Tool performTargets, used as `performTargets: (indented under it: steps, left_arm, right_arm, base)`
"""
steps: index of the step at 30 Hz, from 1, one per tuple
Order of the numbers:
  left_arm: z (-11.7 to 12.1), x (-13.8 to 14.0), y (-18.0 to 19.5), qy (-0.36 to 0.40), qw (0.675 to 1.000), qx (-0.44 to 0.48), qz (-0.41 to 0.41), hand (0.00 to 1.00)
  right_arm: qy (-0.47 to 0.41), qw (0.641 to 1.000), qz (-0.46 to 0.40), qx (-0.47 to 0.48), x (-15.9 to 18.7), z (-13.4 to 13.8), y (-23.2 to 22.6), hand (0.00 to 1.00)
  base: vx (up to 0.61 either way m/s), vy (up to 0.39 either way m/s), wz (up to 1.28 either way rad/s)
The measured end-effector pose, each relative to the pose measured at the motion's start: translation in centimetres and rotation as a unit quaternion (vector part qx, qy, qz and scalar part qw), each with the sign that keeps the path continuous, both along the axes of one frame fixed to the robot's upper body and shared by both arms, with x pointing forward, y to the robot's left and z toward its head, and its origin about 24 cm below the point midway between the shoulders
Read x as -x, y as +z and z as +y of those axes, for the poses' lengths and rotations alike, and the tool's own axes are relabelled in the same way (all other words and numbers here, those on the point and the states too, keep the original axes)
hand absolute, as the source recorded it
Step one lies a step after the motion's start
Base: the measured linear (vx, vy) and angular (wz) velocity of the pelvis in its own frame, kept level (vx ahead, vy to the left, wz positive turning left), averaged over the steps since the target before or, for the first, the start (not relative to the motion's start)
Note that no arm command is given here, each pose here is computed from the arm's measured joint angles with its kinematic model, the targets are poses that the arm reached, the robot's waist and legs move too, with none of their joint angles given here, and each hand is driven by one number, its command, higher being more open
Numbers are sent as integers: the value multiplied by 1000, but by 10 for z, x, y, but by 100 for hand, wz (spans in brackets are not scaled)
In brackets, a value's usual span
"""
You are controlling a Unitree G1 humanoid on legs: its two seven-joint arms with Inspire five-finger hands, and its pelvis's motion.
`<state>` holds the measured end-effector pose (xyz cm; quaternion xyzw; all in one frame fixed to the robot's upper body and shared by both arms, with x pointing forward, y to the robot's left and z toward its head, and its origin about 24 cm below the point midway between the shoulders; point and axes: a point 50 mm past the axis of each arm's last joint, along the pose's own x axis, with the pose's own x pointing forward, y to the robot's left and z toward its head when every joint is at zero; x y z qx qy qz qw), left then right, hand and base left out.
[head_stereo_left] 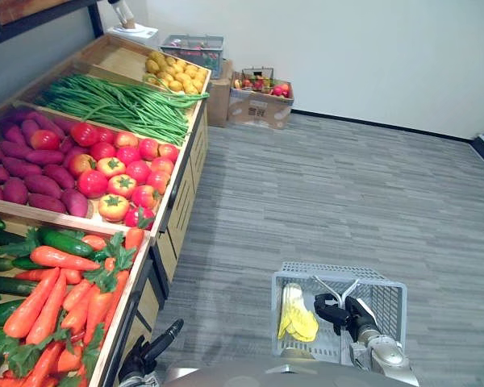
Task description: Pick vegetable in the basket
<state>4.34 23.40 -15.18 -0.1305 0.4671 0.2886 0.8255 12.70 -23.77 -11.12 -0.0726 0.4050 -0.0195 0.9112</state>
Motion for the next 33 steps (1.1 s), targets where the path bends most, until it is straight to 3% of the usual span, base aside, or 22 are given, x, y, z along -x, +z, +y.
performTargets:
  steps: [4,9,15,33]
  left_arm:
    - [9,1,4,7,1000,-28,-4,100]
    - [-10,-1,-3,18,1000,-1,1,100]
    - [-17,-1,-4,17,1000,8,-3,100]
    - [-2,-7,0,-11,1000,-16,-7,100]
  right_arm:
    - [-6,1000,-12,0,-5,-3,3,0]
    - [0,999,-30,39,-23,-28,17,0]
    - [3,999,-35,35,-27,-25,18,0]
    - [-12,1000,-3,16,-2,-16,4,0]
  base:
    - [193,-221,60]
    - [264,-202,31]
    - [78,-14,-6]
    - [-63,59,14]
